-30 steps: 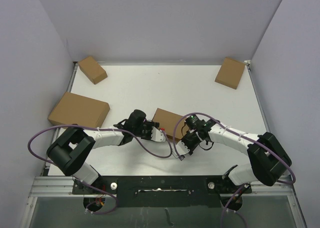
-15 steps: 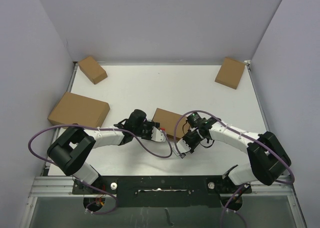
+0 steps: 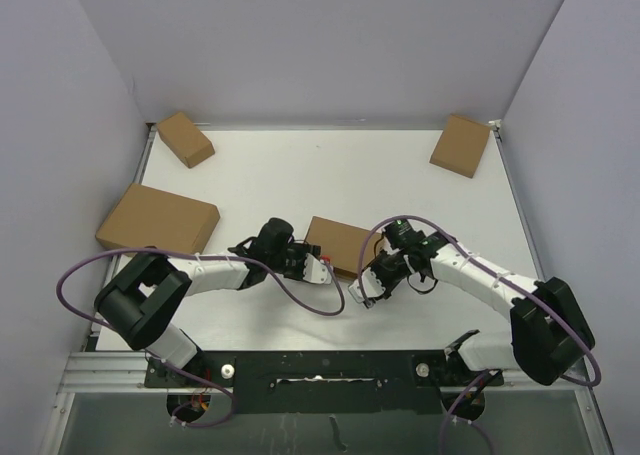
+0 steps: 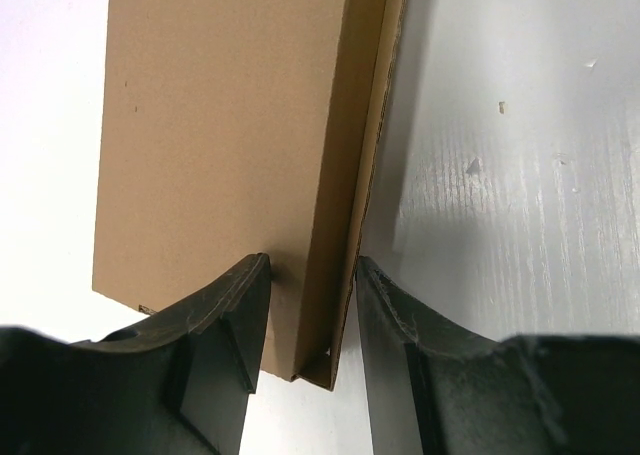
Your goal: Fold the paper box
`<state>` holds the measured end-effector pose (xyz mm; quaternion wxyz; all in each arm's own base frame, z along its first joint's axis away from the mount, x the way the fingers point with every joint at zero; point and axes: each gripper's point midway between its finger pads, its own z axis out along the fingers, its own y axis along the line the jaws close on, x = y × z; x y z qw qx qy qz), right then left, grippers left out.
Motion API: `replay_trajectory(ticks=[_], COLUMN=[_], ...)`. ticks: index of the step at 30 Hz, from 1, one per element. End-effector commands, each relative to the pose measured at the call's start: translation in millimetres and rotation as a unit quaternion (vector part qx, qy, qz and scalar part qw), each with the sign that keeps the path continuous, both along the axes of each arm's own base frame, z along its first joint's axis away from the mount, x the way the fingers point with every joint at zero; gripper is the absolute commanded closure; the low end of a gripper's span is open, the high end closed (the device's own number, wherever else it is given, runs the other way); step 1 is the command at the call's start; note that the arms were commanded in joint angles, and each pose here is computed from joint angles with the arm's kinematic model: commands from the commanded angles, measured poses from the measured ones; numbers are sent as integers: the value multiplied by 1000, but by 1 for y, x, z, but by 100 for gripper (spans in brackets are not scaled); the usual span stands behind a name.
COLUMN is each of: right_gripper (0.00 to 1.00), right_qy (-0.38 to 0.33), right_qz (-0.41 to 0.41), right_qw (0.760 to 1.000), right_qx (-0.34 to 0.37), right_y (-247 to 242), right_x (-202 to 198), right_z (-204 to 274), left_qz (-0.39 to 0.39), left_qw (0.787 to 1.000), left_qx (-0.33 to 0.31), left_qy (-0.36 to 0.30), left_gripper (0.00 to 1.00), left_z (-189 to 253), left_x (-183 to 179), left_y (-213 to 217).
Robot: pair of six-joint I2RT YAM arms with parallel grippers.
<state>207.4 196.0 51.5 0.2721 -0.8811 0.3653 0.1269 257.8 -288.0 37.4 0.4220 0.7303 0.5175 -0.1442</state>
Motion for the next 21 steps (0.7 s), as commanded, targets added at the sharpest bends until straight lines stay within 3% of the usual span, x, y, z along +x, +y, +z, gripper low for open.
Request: replay_trajectory(ticks=[1,12,21], right_gripper=[75,75,73], right_qy=[-23,41,126], right_qz=[-5,-43,-199], right_qw=[997,994,956], right_qx=[67,92,177], right_y=[12,-9,-37], right_x=[11,5,37], right_z=[36,35,56], left_qz=[-19,-12,31], left_qw=[999,1000,997], left_qx=[-3,-5,-70], left_qy=[25,27,28], left_gripper=[62,61,29], left_z=[-3,0,56], left_x=[-6,-4,4], left_y=[-8,-9,-20])
